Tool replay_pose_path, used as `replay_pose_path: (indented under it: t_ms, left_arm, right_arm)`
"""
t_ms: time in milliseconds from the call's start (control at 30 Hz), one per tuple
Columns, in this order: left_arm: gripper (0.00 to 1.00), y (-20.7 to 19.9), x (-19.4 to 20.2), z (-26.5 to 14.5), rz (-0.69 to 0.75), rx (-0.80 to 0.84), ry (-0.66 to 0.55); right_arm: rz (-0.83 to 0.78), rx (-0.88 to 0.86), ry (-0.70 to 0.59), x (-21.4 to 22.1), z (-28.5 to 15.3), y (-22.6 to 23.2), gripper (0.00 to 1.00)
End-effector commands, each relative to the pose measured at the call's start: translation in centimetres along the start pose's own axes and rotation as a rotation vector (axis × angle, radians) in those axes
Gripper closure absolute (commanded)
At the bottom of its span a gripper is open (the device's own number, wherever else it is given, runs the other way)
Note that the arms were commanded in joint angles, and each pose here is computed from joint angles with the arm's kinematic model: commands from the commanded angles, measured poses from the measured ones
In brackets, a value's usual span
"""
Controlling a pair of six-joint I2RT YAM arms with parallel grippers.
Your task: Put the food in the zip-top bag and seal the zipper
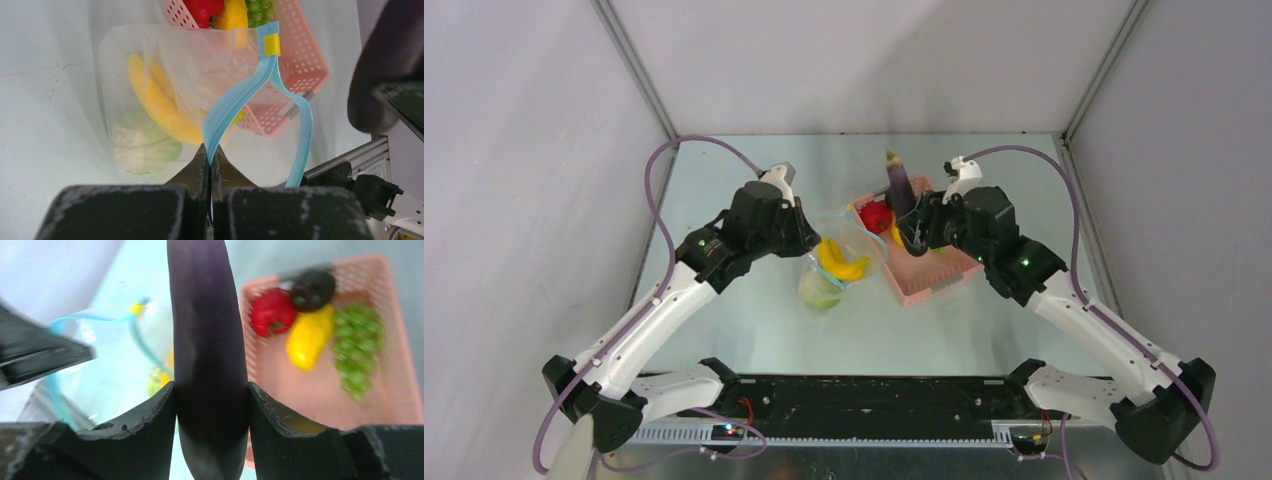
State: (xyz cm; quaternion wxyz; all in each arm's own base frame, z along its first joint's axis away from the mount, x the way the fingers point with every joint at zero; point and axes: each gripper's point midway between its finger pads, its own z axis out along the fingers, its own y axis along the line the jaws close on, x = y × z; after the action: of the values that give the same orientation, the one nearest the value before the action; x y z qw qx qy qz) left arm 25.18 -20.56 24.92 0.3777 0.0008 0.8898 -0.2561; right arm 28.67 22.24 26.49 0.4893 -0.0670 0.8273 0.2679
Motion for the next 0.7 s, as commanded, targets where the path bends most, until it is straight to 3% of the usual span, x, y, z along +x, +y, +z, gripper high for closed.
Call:
replay_pose_path:
  t_ms: [0, 300, 667]
  left_arm:
    - [1.00, -0.7, -1.1, -0.1, 0.002, 0.034, -0.036]
    - [1.00, -1.0, -0.7, -0.1, 0.000, 0.054, -0.021]
    - [1.00, -0.8, -0.8, -0.1, -0.002, 0.044, -0.027]
  right_arm:
    - [-0.052, -0.287, -0.128, -2.6, -1.6, 7.0, 0.97]
    - [-0.095, -0.402, -0.260, -3.4, 0.0, 13.3, 0.91]
    - [-0.131, -0.319, -0.185, 0.7, 3.4, 13.9, 0.78]
